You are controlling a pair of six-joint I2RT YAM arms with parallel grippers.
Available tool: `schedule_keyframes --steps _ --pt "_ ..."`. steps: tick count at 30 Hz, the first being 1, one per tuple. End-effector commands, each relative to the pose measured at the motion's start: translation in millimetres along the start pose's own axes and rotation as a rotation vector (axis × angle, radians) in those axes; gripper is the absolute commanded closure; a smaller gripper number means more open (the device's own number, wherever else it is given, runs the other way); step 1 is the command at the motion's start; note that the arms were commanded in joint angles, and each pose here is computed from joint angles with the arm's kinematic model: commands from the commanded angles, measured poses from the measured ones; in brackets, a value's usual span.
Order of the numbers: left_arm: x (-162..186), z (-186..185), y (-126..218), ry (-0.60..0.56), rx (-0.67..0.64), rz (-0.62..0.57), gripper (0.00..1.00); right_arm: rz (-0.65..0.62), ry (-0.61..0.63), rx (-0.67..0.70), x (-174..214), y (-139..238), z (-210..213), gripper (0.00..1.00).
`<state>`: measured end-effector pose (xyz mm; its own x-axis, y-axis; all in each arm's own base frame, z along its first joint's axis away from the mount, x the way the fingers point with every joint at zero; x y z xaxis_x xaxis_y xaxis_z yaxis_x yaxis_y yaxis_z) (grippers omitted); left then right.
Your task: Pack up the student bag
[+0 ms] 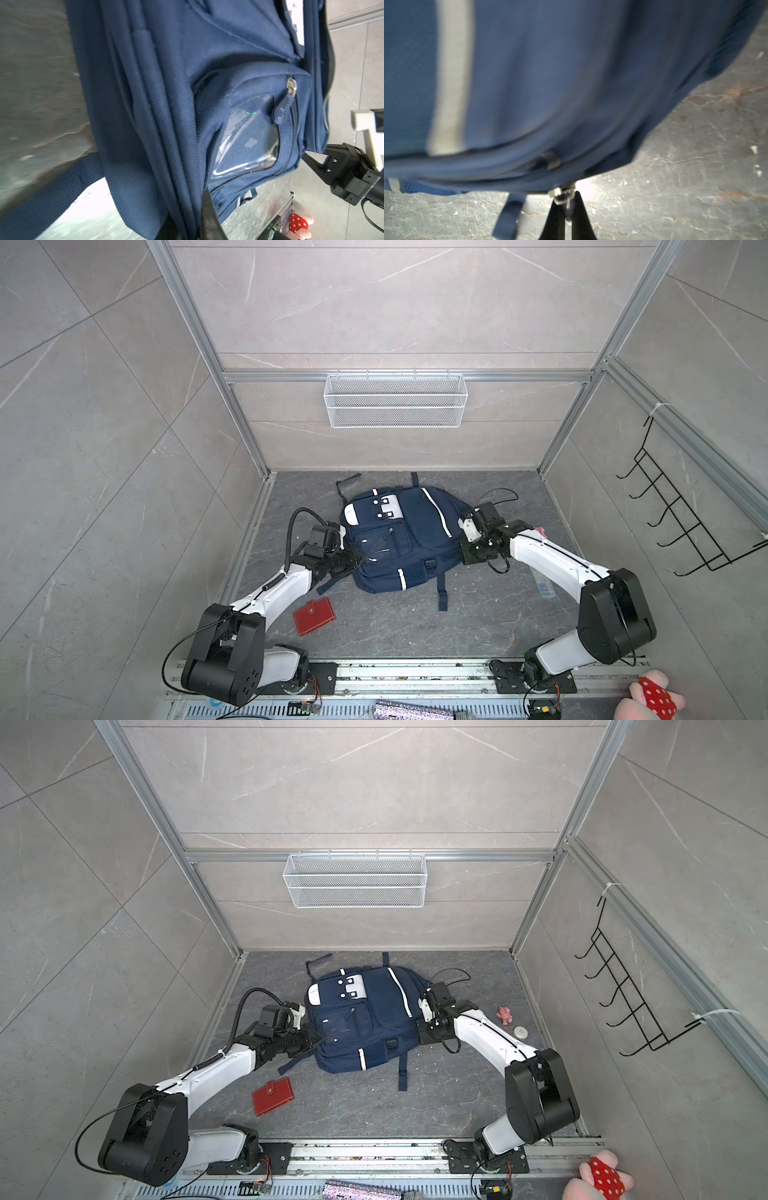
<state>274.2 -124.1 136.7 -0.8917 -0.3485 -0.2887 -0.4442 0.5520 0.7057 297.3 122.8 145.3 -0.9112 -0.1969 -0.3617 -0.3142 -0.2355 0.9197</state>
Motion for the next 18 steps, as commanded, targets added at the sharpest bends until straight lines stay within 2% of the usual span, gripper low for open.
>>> schedule_keyframes --steps 1,4,5,7,8,9,12,15,16,18 --pt "-51.8 20.1 23.3 0.0 -0.228 -0.202 1.0 0.041 -0.076 0.084 13.9 9.3 -22.1 1.0" --pt "-71.5 10.7 18.3 -0.021 -0.238 -0.213 1.0 0.029 -0.051 0.037 8.6 8.1 -9.0 1.0" --pt "-73.9 7.5 17.7 -0.025 -0.243 -0.205 0.94 0.026 -0.031 0.035 7.3 8.6 -6.1 1.0" --pt "-75.8 -7.1 22.3 -0.071 -0.281 -0.198 0.45 0.015 0.012 0.023 5.1 10.2 1.6 1.0" --pt "-73.7 -15.5 27.1 -0.103 -0.311 -0.193 0.28 0.007 0.029 0.015 4.2 11.3 6.1 1.0" --pt "-69.9 -26.4 34.1 -0.142 -0.346 -0.187 0.21 -0.009 0.058 -0.003 3.1 13.3 14.0 1.0" --pt "-48.5 -58.9 54.7 -0.206 -0.43 -0.2 0.18 -0.061 0.164 -0.058 0.7 19.2 42.4 1.0" --pt "-9.4 -91.2 59.7 -0.261 -0.452 -0.186 0.18 -0.092 0.246 -0.126 0.7 21.7 68.1 1.0" --pt "6.6 -99.4 56.8 -0.259 -0.431 -0.162 0.19 -0.098 0.256 -0.149 0.5 21.7 74.0 1.0" --pt "30.2 -110.5 43.7 -0.201 -0.309 -0.121 0.21 -0.106 0.276 -0.199 1.5 22.7 85.6 1.0"
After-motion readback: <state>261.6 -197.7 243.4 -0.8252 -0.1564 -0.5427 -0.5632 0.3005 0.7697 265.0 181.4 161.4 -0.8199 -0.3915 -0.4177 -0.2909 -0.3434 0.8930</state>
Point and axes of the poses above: each gripper's point midway between its finger pads, its own y axis back along the fingers, its own z axis along the line the jaws close on, x = y × z, the point moved 6 cm from there along y, back along the fingers, and after that the axes turned 1 degree about y, right-handed, at the moved point
